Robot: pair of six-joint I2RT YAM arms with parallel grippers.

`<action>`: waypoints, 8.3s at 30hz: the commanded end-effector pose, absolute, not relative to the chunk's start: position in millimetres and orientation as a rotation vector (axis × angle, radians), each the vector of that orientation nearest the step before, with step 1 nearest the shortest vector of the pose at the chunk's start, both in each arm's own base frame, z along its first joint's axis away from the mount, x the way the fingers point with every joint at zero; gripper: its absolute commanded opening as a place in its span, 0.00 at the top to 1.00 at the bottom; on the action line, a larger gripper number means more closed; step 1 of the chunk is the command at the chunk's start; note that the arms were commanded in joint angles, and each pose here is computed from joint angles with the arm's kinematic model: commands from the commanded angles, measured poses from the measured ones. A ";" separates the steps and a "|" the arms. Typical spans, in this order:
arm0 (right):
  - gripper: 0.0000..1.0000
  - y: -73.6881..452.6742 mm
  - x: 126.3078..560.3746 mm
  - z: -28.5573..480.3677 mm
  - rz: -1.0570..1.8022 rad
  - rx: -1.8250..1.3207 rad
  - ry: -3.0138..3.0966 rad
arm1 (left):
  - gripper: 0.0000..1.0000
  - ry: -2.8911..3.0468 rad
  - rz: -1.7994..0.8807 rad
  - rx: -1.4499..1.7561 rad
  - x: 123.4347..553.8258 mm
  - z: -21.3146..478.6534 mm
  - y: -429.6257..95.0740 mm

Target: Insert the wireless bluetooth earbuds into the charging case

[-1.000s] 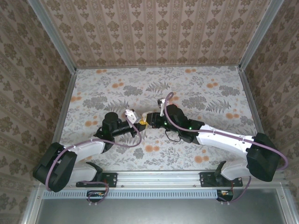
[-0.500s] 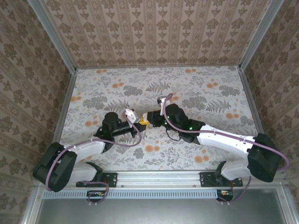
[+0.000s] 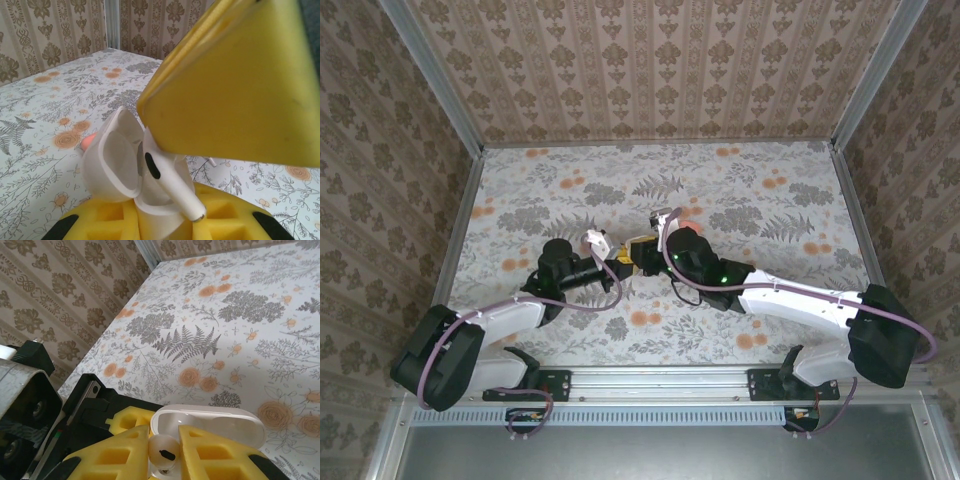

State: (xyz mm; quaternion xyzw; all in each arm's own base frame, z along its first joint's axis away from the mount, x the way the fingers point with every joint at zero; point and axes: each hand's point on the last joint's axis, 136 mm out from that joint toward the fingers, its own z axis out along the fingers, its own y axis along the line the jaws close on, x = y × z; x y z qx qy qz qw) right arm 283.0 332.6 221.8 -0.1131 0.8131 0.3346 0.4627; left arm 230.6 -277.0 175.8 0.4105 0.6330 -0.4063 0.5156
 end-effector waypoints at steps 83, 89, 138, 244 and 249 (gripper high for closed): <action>0.58 198.1 285.0 161.1 0.706 -0.076 2.571 | 0.94 1.302 -0.577 1.344 199.7 130.2 -277.8; 0.58 157.4 283.2 120.5 0.468 0.039 2.852 | 0.94 1.328 -0.560 1.363 199.4 125.7 -276.2; 0.70 125.2 254.4 13.1 0.157 0.321 3.267 | 0.94 1.372 -0.530 1.367 203.7 130.3 -273.4; 0.56 304.2 259.3 215.9 0.935 -0.496 1.885 | 0.95 1.212 -0.771 1.052 202.6 196.8 -285.9; 0.51 300.7 259.1 228.8 0.963 -0.472 1.854 | 0.95 1.216 -0.772 1.052 202.6 196.0 -285.9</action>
